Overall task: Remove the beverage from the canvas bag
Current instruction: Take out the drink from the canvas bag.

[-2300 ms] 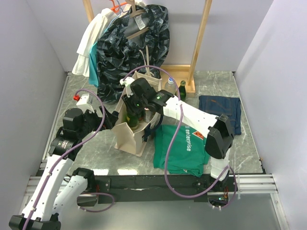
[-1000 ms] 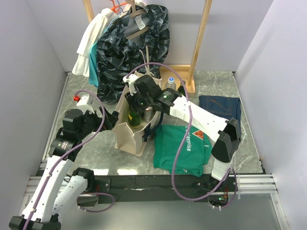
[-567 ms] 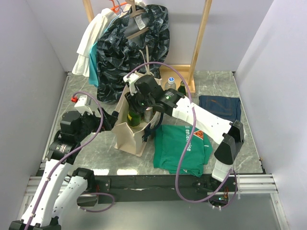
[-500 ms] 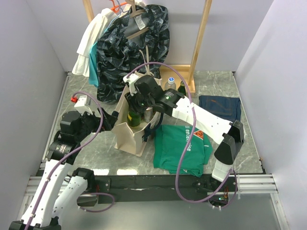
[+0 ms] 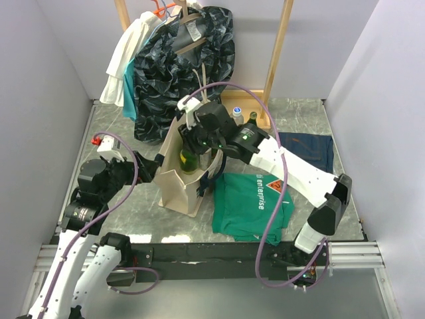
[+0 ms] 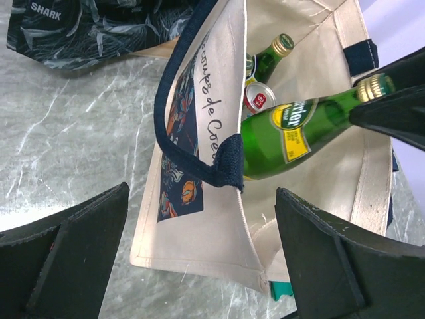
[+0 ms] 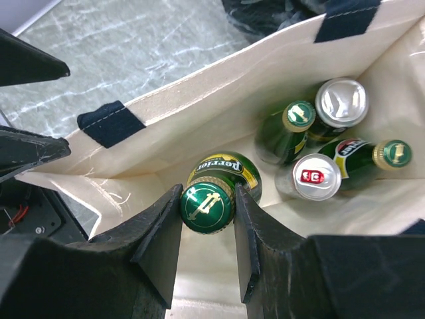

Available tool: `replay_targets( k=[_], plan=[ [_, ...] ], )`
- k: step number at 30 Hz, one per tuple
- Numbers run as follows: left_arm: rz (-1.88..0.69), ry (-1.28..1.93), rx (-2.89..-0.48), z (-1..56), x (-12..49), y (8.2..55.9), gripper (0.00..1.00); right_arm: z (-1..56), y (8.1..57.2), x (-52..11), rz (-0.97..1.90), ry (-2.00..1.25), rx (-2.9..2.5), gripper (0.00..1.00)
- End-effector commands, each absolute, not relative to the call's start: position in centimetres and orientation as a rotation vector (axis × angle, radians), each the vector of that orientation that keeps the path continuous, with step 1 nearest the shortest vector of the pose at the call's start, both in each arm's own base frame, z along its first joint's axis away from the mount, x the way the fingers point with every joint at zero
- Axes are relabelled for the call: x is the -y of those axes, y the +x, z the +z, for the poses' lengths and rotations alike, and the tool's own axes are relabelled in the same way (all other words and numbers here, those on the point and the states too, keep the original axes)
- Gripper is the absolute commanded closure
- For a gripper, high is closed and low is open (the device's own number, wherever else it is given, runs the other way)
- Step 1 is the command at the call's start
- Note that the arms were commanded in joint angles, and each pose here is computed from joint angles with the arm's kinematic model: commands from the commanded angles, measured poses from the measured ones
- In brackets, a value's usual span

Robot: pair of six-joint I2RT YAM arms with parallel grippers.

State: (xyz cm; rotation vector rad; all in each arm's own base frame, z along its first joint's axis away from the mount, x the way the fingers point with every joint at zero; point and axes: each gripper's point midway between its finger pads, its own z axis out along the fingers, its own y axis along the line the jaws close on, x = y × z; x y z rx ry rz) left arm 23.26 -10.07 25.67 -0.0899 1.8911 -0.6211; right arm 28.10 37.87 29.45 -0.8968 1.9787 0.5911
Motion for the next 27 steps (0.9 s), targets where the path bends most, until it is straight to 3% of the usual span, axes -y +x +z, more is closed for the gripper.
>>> replay_targets(
  k=[1, 27],
  plan=[
    [-0.624, -0.102, -1.840, 26.8, 9.9, 23.3, 0.04, 38.6, 28.2, -37.6, 0.670, -0.785, -1.709, 1.00],
    [-0.653, -0.066, -1.804, 27.5, 10.3, 22.6, 0.04, 43.6, 28.1, -32.9, 0.538, -0.684, -1.602, 1.00]
  ],
)
